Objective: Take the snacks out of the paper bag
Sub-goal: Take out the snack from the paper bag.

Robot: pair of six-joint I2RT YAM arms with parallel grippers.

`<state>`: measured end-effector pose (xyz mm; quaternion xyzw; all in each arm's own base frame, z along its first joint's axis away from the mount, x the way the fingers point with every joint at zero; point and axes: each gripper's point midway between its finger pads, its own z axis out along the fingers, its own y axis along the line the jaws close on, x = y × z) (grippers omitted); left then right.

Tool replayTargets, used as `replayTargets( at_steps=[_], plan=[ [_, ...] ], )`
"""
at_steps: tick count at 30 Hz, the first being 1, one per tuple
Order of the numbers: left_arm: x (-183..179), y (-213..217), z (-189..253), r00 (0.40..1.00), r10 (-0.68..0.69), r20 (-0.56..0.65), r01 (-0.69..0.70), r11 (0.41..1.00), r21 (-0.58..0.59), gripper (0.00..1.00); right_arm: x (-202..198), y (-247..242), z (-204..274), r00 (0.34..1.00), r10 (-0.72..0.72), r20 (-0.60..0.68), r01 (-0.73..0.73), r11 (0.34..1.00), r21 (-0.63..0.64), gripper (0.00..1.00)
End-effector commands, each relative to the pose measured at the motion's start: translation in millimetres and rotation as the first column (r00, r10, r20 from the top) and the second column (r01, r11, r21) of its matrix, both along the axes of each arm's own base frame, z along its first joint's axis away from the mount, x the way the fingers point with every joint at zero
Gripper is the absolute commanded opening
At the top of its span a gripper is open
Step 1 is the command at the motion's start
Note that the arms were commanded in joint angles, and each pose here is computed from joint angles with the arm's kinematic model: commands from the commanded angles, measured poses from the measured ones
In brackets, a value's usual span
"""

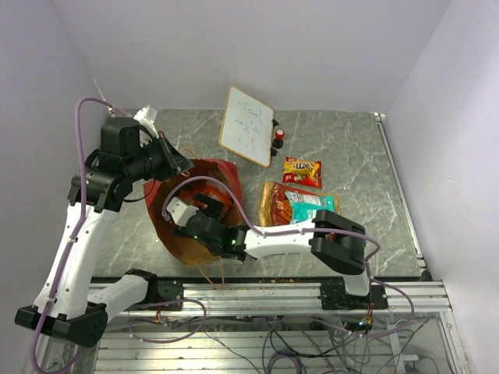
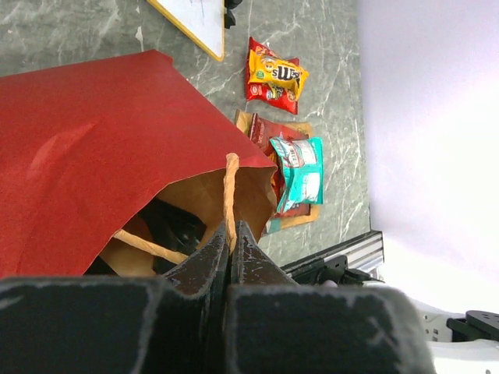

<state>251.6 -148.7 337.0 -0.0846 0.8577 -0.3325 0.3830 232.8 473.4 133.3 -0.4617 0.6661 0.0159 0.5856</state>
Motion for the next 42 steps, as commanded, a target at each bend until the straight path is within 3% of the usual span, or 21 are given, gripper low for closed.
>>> replayTargets(
  at_steps=[1, 5, 12, 17, 21, 24, 31, 35, 42],
  plan=[
    [-0.6, -3.4, 17.3, 0.999, -0.012, 0.042, 0.013, 1.000, -0.024, 0.07, 33.1, 11.5, 28.7, 0.990, -0.113, 0.083, 0.105, 0.990, 0.099, 0.86],
    [-1.2, -4.8, 20.6, 0.999, -0.020, 0.047, 0.022, 0.999, -0.031, 0.07, 57.5, 11.4, -1.2, 0.981, -0.170, 0.098, 0.167, 0.985, 0.034, 0.83],
    [-4.2, -2.2, 23.0, 0.998, -0.025, 0.049, 0.026, 1.000, -0.009, 0.07, 80.0, -1.4, -19.5, 0.968, -0.223, 0.111, 0.223, 0.975, 0.019, 0.69],
    [-6.3, -3.3, 19.6, 0.998, -0.038, 0.043, 0.038, 0.999, -0.008, 0.07, 85.4, -1.5, -31.8, 0.972, -0.219, 0.083, 0.219, 0.976, 0.006, 0.45],
    [-4.4, -4.8, 21.1, 0.998, -0.045, 0.048, 0.045, 0.999, -0.009, 0.07, 75.7, 7.5, -14.2, 0.980, -0.180, 0.089, 0.178, 0.984, 0.022, 0.15],
    [-3.7, -3.4, 21.7, 0.998, -0.041, 0.050, 0.041, 0.999, 0.000, 0.07, 60.0, 14.9, 9.5, 0.988, -0.126, 0.087, 0.121, 0.990, 0.069, 0.00],
    [-0.8, -4.2, 20.5, 0.998, -0.042, 0.050, 0.042, 0.999, 0.001, 0.07, 16.4, 12.4, 85.0, 0.999, 0.027, 0.038, -0.036, 0.969, 0.245, 0.00],
    [0.6, -3.6, 20.1, 0.998, -0.042, 0.051, 0.042, 0.999, 0.011, 0.07, -22.6, 7.1, 123.5, 0.975, 0.220, -0.035, -0.191, 0.904, 0.383, 0.00],
    [7.7, -2.5, 20.1, 0.998, -0.032, 0.059, 0.030, 0.999, 0.024, 0.07, -71.9, -17.0, 180.0, 0.900, 0.387, -0.202, -0.222, 0.804, 0.551, 0.00]
  ],
)
